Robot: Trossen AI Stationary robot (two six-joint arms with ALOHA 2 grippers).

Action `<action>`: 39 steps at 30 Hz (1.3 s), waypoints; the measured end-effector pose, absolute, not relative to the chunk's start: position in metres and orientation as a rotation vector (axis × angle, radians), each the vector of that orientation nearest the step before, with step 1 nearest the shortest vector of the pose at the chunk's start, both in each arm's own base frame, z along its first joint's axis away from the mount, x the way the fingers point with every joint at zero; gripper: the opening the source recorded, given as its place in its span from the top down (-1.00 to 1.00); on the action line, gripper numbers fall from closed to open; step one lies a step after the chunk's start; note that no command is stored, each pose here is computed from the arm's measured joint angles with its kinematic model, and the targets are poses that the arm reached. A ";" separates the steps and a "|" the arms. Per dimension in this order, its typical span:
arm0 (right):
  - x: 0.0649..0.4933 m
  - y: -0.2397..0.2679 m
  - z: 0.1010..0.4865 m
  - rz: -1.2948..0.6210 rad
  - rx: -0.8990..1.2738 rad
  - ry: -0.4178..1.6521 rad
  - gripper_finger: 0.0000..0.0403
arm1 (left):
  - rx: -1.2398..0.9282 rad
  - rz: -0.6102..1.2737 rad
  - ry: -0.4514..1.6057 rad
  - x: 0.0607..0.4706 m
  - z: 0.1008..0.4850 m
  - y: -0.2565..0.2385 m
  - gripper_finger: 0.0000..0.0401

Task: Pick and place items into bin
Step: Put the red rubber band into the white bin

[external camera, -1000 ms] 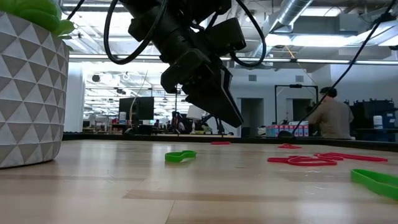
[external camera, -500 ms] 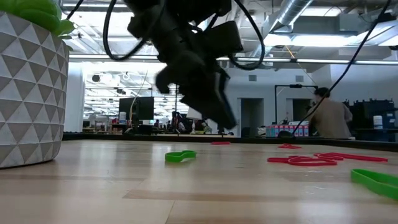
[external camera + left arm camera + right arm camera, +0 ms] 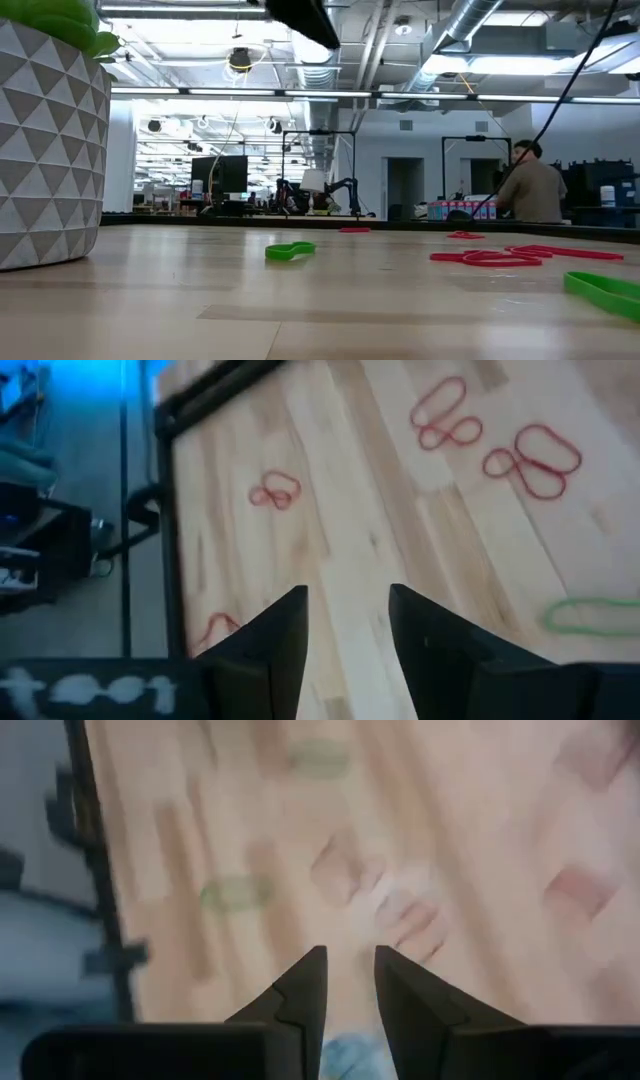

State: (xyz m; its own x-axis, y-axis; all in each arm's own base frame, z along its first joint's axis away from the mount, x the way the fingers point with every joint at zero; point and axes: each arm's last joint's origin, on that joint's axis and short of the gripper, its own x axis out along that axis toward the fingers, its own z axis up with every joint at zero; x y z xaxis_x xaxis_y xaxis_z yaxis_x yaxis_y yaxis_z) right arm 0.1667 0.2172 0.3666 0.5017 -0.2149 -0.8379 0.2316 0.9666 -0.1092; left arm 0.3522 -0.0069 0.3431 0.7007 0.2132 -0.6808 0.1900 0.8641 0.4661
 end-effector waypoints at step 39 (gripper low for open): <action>0.175 -0.010 0.226 0.020 0.169 0.719 0.60 | -0.160 0.436 0.796 0.416 0.194 0.192 0.34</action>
State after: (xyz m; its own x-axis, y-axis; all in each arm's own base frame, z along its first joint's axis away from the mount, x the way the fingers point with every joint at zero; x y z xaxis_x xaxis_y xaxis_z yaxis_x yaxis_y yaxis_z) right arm 0.1754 -0.0104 0.2255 0.7527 0.0766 -0.6539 0.0395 0.9861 0.1611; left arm 0.4158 0.1917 0.1940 0.6163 0.3170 -0.7208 -0.4360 0.8996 0.0229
